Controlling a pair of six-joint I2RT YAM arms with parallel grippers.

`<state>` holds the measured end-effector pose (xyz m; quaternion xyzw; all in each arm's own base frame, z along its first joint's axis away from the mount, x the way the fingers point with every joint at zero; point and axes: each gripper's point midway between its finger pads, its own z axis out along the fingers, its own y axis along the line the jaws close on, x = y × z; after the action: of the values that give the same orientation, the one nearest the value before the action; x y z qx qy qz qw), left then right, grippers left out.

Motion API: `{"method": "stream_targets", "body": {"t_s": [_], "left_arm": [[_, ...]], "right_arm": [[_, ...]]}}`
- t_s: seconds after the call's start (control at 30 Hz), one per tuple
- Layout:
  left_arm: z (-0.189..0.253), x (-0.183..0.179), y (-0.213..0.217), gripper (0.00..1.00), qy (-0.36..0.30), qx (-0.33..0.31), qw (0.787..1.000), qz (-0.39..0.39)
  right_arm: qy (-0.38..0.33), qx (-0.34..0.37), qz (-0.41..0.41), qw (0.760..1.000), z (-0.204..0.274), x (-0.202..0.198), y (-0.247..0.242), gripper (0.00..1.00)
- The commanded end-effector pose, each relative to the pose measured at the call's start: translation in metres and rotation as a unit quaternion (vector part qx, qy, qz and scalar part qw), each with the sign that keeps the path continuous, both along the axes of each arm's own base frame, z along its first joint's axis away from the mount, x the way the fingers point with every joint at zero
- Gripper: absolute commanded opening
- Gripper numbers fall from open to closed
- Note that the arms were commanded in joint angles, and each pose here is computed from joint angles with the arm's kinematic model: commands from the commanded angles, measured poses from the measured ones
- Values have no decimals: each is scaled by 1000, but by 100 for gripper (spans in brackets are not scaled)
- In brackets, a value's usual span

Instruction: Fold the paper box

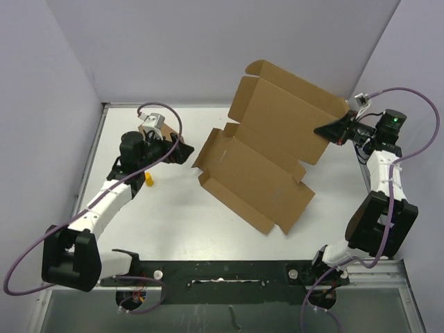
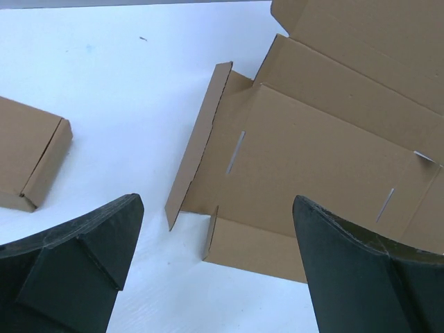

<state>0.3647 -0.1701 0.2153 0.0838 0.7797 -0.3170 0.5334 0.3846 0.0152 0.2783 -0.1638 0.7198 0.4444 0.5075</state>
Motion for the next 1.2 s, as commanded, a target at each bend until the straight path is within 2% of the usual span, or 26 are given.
{"method": "stream_targets", "body": {"t_s": [0.0,0.23,0.4,0.47,0.77,0.83,1.0,1.1,1.17], "left_arm": [[27,10,-25,89,-25,-12,998,-52],[-8,46,-46,85,-17,90,995,-29],[-32,69,-42,73,10,124,992,-3],[-36,73,-44,70,17,128,992,-6],[-49,70,-48,45,37,117,992,-14],[-49,70,-48,33,37,115,993,-16],[-43,68,-47,13,25,105,994,-20],[-40,64,-45,6,9,99,995,-23],[-39,60,-43,6,-3,96,995,-24]], "right_arm": [[-74,-21,45,996,29,-16,17,0],[-91,-26,65,993,41,-18,29,0],[-101,-31,70,992,51,-18,33,0],[-104,-32,72,991,55,-18,35,0],[-114,-35,80,990,66,-14,40,0],[-115,-35,81,989,68,-13,41,0],[-117,-36,82,989,73,-13,41,0],[-110,-31,81,990,75,-11,40,0],[-98,-24,81,992,74,-9,40,0]]}}
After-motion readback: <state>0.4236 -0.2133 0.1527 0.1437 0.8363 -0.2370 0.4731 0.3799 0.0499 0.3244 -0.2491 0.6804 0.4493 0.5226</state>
